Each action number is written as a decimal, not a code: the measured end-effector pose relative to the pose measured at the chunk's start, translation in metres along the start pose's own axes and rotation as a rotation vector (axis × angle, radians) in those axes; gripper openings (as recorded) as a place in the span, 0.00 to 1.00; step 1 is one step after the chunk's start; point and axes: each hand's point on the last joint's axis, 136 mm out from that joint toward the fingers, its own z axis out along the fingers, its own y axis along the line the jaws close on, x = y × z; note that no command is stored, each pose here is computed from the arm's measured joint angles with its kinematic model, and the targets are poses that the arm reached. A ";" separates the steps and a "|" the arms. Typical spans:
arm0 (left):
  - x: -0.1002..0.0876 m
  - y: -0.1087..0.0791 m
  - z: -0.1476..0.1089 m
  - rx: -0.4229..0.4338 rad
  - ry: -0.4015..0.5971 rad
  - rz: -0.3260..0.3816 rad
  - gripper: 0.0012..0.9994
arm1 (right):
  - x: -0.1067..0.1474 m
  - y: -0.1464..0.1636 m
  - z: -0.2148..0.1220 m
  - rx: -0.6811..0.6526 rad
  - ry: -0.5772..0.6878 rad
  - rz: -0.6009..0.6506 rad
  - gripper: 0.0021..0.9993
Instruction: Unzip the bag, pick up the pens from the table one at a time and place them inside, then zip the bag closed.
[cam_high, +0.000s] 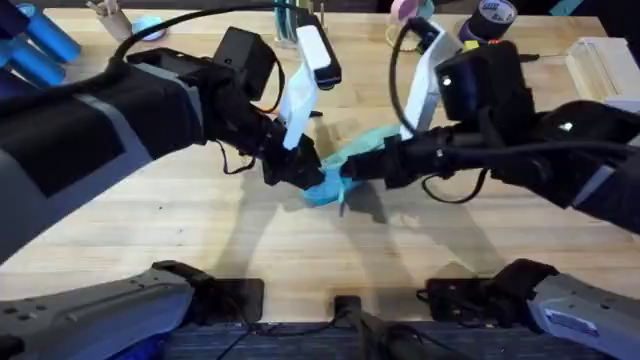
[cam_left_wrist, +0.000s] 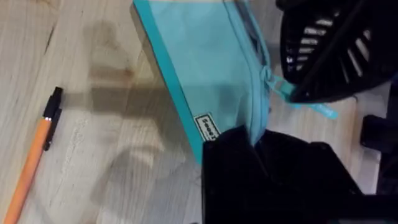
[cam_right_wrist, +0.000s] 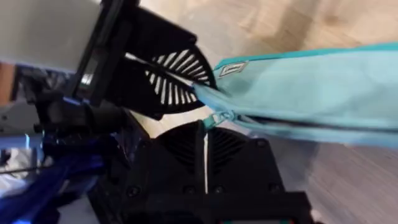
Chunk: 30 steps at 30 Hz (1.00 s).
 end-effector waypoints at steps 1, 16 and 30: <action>0.001 -0.001 0.000 0.002 0.002 -0.002 0.04 | 0.002 0.003 0.001 -0.003 0.006 -0.017 0.03; 0.000 0.000 0.000 0.001 0.002 -0.001 0.04 | 0.005 0.011 0.008 0.004 0.013 -0.138 0.14; 0.000 0.001 0.000 -0.004 0.001 0.002 0.04 | -0.026 0.002 -0.045 0.231 -0.006 -0.324 1.00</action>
